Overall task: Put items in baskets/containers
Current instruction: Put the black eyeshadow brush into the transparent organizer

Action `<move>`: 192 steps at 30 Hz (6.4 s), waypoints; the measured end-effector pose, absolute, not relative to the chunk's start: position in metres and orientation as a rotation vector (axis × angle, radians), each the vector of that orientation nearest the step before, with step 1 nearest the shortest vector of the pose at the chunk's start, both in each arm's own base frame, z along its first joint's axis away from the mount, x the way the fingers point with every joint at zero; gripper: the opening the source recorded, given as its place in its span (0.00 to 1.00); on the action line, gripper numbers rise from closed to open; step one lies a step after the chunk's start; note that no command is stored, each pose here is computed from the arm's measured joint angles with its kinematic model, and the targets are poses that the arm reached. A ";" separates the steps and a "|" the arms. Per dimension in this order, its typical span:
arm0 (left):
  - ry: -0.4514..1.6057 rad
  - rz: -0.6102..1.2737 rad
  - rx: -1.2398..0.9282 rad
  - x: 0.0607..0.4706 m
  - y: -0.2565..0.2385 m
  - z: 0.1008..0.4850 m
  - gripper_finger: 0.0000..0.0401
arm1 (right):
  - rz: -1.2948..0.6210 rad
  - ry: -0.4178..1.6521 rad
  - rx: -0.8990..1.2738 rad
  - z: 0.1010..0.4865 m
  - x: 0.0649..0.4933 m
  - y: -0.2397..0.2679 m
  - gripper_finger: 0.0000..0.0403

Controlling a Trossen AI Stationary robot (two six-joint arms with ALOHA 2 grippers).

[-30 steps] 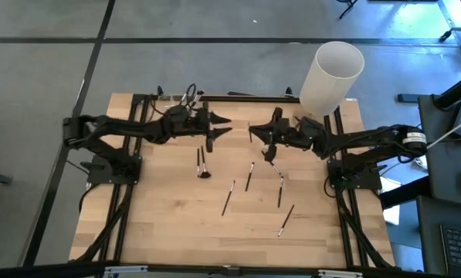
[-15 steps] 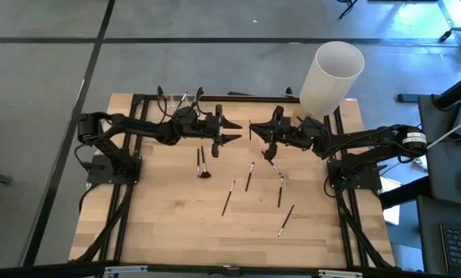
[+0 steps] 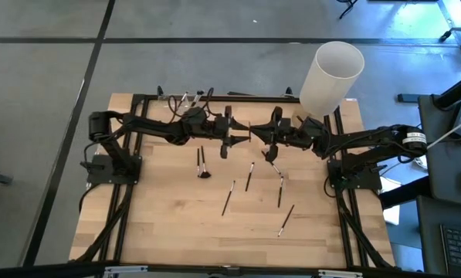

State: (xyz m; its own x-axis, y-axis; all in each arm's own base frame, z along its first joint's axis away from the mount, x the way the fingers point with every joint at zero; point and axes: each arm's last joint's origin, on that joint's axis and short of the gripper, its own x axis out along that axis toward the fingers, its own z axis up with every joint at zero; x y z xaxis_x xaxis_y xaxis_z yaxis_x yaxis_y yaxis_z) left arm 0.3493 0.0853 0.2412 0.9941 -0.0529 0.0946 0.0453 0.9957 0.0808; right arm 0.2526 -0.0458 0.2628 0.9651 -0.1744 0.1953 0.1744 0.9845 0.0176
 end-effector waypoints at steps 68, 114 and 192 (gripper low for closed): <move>0.776 1.433 -0.102 0.185 0.216 0.231 0.05 | -0.196 0.531 0.202 0.193 0.245 -0.016 0.42; 0.486 0.579 -0.327 0.277 0.061 0.231 0.27 | -0.542 0.668 0.088 0.259 0.166 -0.023 0.42; 1.271 0.601 -0.676 0.431 -0.075 0.139 0.18 | -0.863 0.462 -0.091 0.292 0.134 -0.060 0.42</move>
State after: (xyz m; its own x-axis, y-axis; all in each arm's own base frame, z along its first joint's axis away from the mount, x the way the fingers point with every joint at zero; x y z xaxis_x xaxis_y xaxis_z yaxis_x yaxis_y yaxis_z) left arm 0.4313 -0.0747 0.1390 0.1962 0.0361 -0.9799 -0.7348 0.6672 -0.1225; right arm 0.1342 -0.0600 0.2924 0.5580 -0.7500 -0.3550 0.7114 0.6527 -0.2607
